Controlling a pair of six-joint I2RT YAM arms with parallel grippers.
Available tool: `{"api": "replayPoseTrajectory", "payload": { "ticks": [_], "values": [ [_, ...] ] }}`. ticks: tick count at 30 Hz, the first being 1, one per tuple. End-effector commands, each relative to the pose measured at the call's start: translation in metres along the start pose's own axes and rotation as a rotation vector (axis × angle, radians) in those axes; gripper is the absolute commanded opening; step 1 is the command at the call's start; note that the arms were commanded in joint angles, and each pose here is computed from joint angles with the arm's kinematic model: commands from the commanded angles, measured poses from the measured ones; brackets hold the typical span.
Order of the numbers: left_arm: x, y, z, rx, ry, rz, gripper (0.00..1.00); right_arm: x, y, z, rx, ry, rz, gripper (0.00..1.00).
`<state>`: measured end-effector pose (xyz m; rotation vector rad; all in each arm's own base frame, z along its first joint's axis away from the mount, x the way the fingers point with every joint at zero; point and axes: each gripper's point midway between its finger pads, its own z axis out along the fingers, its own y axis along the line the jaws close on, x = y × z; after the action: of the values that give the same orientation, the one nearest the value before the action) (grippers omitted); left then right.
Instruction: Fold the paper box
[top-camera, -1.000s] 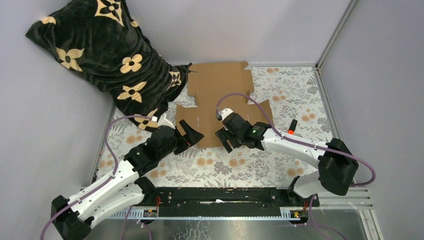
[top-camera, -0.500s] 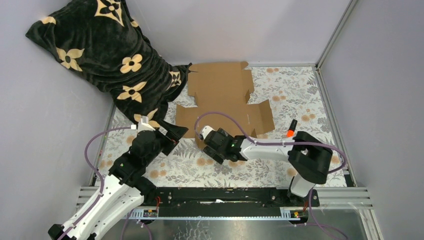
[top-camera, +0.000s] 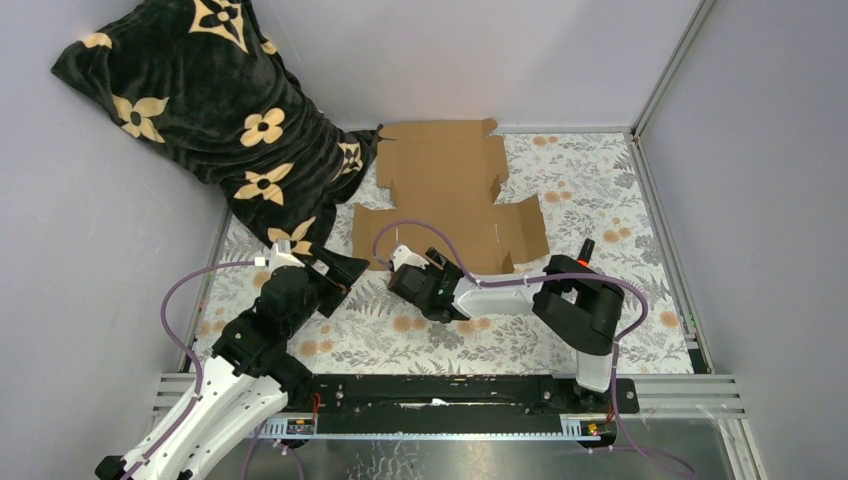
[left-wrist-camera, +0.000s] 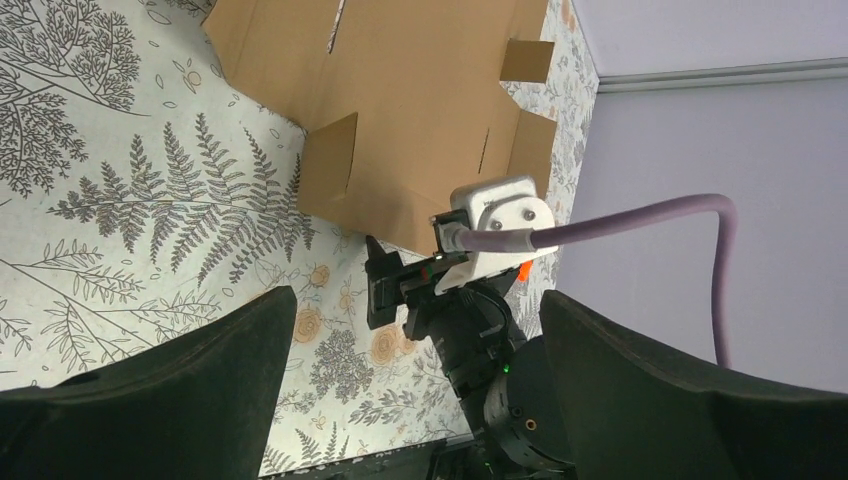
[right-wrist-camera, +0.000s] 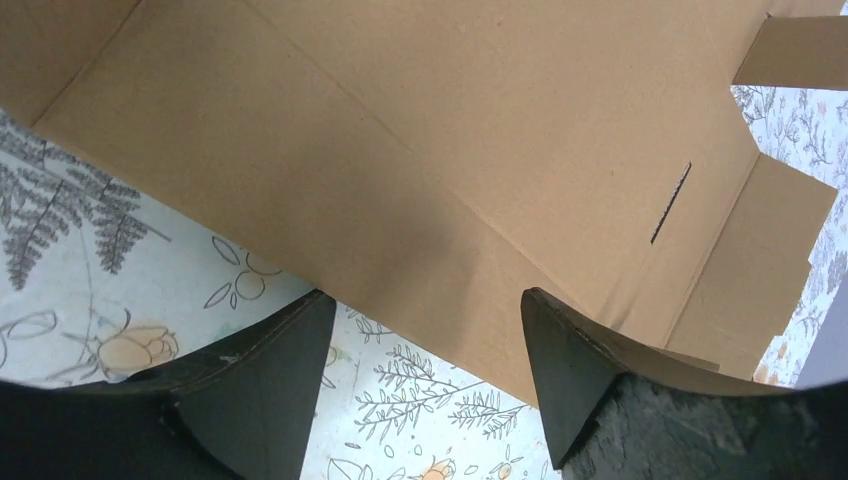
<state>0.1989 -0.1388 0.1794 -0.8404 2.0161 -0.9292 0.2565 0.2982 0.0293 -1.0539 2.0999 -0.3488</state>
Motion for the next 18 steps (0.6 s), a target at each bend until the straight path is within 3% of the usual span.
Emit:
{"api": "replayPoseTrajectory", "payload": {
  "ticks": [1,5,18],
  "values": [
    [-0.010,-0.002,-0.004,-0.004,-0.042,-0.002,0.98,0.026,-0.008,0.012,0.130,0.086,-0.020,0.75],
    [-0.010,-0.001,-0.005,-0.008,-0.043,0.003,0.99,0.030,-0.021,0.011,0.217,0.083,0.005,0.70],
    [-0.014,-0.001,-0.006,-0.021,-0.058,0.012,0.98,-0.006,-0.047,0.000,0.305,-0.045,0.064,0.67]
  ]
}}
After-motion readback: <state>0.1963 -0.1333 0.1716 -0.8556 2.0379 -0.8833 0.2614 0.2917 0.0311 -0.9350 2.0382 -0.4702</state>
